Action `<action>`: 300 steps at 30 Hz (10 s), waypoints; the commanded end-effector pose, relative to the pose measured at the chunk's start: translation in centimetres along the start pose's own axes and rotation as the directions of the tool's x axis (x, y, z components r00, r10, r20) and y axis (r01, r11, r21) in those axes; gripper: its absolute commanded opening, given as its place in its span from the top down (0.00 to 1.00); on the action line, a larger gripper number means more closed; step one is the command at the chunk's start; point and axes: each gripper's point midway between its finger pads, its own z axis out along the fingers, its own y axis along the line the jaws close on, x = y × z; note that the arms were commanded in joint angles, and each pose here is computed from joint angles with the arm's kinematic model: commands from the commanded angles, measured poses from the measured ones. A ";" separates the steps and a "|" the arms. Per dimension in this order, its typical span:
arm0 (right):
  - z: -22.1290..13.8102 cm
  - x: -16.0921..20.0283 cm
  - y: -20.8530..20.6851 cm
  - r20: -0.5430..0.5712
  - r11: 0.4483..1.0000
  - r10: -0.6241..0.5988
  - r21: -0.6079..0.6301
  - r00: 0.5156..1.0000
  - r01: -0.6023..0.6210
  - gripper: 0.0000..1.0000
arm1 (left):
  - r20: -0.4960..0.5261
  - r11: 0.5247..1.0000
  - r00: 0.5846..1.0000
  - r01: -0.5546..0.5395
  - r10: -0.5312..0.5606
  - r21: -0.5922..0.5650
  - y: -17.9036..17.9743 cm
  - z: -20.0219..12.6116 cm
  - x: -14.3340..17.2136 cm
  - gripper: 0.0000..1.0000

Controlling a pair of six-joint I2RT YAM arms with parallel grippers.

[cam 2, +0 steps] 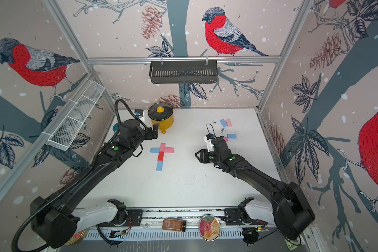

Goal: Assemble the letter t with building blocks
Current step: Adjust the building block at the center of the board, then pick up the building block from the center of the board.

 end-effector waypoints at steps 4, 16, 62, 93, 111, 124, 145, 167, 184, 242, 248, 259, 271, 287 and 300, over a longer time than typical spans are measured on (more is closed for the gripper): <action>6.0 0.4 6.1 -0.045 0.984 0.033 -0.172 0.998 -0.041 0.78 | 0.137 0.995 0.990 0.049 -0.038 -0.082 2.0 -1.4 -2.3 0.03; 12.9 5.0 8.1 -0.186 0.972 0.081 -0.201 0.979 -0.119 0.94 | 0.164 0.994 0.986 0.054 -0.037 -0.097 2.5 -2.0 -2.6 0.03; 18.7 7.9 8.0 -0.270 0.979 0.088 -0.155 0.959 -0.134 0.96 | 0.153 0.992 0.988 0.045 -0.027 -0.115 2.7 -2.0 -2.4 0.03; 18.0 8.8 7.4 -0.278 0.975 0.122 -0.148 0.953 -0.168 0.96 | 0.143 0.992 0.989 0.041 -0.024 -0.119 2.8 -1.8 -2.2 0.03; 8.2 4.6 8.4 -0.069 0.995 -0.089 -0.046 0.994 0.086 0.80 | 0.200 0.998 0.980 0.036 -0.025 -0.054 2.0 -2.9 -2.8 0.03; -12.4 -2.8 -0.7 0.360 0.935 -0.251 0.331 0.899 0.129 0.00 | 0.361 0.912 0.932 -0.143 -0.006 0.384 -5.9 -6.4 -4.4 0.03; -19.4 -2.7 -17.4 0.527 0.708 0.245 0.476 0.814 -0.521 0.00 | 0.307 0.860 0.951 -0.139 -0.022 0.490 -8.5 -4.6 -3.8 0.03; -21.5 5.5 -27.6 0.685 0.313 0.575 0.320 0.447 -0.894 0.01 | 0.220 0.914 0.975 -0.126 0.042 0.385 -7.3 -1.9 -1.7 0.03; -22.2 7.2 -25.8 0.693 0.226 0.618 0.296 0.372 -0.928 0.00 | 0.189 0.925 0.981 -0.119 0.053 0.360 -7.1 -1.1 -1.3 0.03; -18.0 2.3 -29.6 0.604 0.271 0.562 0.510 0.564 -0.816 0.00 | 0.149 0.943 0.985 -0.131 0.089 0.305 -6.4 -0.1 -0.7 0.03; -20.9 1.6 -28.1 0.652 0.271 0.475 0.531 0.591 -0.803 0.00 | 0.151 0.943 0.984 -0.133 0.090 0.306 -6.4 -0.3 -1.0 0.03; -22.2 4.6 -30.4 0.674 0.212 0.466 0.544 0.573 -0.812 0.00 | 0.143 0.944 0.986 -0.130 0.090 0.305 -6.4 -0.2 -0.9 0.03; -20.0 5.1 -31.1 0.612 0.229 0.515 0.577 0.600 -0.784 0.13 | 0.130 0.947 0.986 -0.137 0.103 0.291 -6.4 0.2 -0.4 0.03; -18.1 6.2 -31.7 0.551 0.210 0.538 0.645 0.638 -0.734 0.32 | 0.121 0.948 0.987 -0.141 0.110 0.285 -6.4 0.3 -0.3 0.03; -16.9 6.3 -31.0 0.485 0.266 0.524 0.687 0.700 -0.676 0.71 | 0.109 0.950 0.987 -0.144 0.118 0.276 -6.3 0.6 -0.2 0.03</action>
